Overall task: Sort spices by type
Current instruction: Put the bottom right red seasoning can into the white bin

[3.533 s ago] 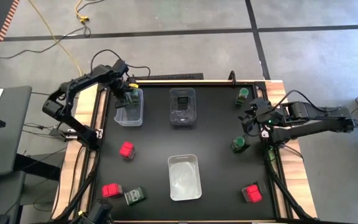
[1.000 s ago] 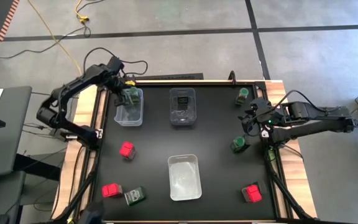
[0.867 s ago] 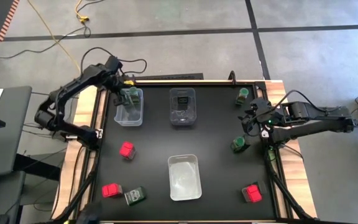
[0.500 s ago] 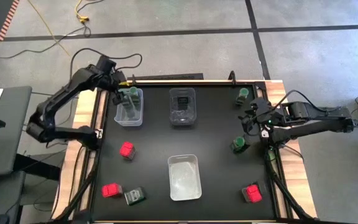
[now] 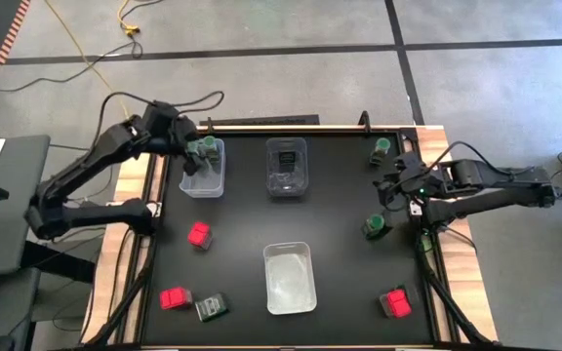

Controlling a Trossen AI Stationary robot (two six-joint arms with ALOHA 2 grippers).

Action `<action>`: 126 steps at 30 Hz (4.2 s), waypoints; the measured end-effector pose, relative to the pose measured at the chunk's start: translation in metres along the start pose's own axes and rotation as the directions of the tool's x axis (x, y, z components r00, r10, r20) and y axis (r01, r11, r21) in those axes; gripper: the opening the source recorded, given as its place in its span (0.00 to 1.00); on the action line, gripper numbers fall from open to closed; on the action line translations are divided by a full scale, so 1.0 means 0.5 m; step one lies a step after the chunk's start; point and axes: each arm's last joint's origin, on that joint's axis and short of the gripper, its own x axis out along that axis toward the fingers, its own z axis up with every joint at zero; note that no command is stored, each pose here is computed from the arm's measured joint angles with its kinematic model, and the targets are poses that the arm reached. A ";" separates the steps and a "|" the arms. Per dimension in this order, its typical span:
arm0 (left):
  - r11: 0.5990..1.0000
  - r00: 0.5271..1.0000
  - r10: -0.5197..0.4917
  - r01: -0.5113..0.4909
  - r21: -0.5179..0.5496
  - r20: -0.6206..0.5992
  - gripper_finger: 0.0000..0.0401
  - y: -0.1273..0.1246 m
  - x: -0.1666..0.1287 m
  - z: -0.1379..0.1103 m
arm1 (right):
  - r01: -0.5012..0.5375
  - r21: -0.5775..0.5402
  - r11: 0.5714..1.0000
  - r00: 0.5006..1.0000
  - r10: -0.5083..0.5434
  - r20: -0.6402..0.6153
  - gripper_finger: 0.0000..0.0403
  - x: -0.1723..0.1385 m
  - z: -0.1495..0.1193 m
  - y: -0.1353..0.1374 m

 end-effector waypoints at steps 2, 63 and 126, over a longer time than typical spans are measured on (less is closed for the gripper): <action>0.997 0.997 -0.078 0.078 -0.010 0.018 0.78 -0.029 0.006 -0.002 | 0.008 -0.006 1.000 1.000 -0.008 -0.005 0.65 0.004 0.000 0.003; 0.717 0.652 -0.683 0.684 0.133 0.331 0.78 -0.489 0.034 -0.210 | 0.073 -0.117 0.990 0.944 -0.107 -0.311 0.58 -0.020 -0.057 0.290; 0.725 0.669 -0.676 0.679 0.117 0.307 0.78 -0.487 0.038 -0.214 | 0.335 0.200 0.921 0.650 -0.072 -0.757 0.72 -0.127 -0.395 0.314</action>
